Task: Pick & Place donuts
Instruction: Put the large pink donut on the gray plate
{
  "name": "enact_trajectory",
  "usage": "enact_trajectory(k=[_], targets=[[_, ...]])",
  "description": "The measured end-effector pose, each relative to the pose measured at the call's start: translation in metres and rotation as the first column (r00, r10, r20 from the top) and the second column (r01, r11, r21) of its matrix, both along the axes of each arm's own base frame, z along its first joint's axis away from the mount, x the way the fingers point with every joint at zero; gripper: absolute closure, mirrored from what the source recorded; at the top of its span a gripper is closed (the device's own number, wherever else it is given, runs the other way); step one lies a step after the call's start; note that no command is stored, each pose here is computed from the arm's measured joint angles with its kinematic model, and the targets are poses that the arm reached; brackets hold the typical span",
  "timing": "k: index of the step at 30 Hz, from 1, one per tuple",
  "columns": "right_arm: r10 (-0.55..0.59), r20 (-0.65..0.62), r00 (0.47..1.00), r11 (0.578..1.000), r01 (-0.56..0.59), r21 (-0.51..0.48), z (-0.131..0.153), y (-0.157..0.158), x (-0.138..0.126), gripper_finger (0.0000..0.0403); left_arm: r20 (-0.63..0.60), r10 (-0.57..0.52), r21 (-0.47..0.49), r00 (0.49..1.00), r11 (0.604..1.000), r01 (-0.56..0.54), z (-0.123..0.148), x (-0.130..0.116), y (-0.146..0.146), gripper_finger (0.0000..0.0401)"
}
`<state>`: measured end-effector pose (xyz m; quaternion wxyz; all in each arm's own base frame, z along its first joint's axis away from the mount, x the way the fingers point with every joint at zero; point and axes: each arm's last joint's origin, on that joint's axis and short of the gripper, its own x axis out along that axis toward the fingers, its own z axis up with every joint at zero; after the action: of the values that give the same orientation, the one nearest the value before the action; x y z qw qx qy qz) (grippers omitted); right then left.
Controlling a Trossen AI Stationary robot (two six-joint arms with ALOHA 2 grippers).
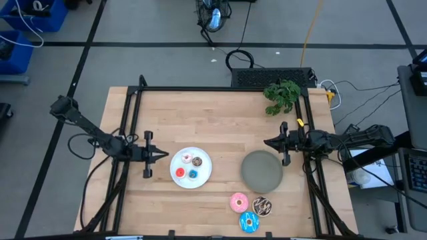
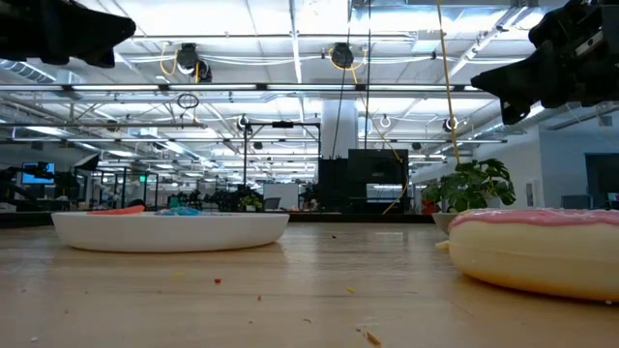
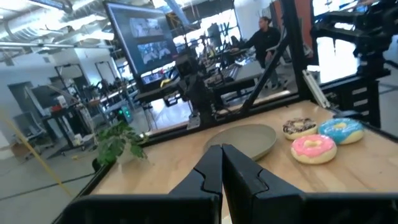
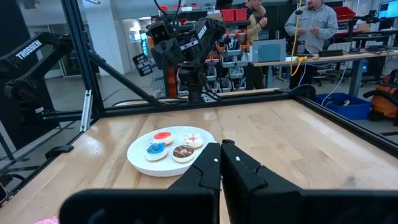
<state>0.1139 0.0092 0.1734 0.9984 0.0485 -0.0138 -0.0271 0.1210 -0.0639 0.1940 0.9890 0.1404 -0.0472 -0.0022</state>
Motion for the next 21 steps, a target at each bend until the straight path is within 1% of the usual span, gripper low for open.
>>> enact_trajectory(k=[1,7,9,12,17,21], targets=[[0.001,0.007,1.0,1.0,-0.001,0.011,0.001,0.0,0.0,0.0403,-0.006,0.008,-0.007,1.0,1.0,-0.008,-0.001,0.0,0.0,0.0384],[0.005,0.039,0.999,0.986,-0.012,0.164,0.003,0.0,0.0,0.0403,-0.018,0.068,-0.027,0.998,0.997,-0.068,-0.002,0.0,0.002,0.0384],[0.005,0.041,0.999,0.982,-0.013,0.189,0.003,0.0,0.0,0.0403,-0.019,0.079,-0.058,0.997,0.995,-0.08,-0.002,0.0,0.002,0.0384],[0.004,0.041,0.999,0.981,-0.012,0.192,0.003,0.0,0.0,0.0403,-0.01,0.096,-0.079,0.995,0.992,-0.096,0.0,0.0,0.003,0.0384],[0.004,0.034,0.999,0.982,-0.01,0.191,0.002,0.0,0.0,0.0403,0.016,0.145,-0.037,0.989,0.989,-0.145,0.003,0.001,0.006,0.0384],[0.003,0.038,0.999,0.99,-0.009,0.14,0.003,0.0,0.001,0.0403,0.015,0.199,-0.035,0.98,0.979,-0.199,0.003,0.002,0.011,0.0384]])
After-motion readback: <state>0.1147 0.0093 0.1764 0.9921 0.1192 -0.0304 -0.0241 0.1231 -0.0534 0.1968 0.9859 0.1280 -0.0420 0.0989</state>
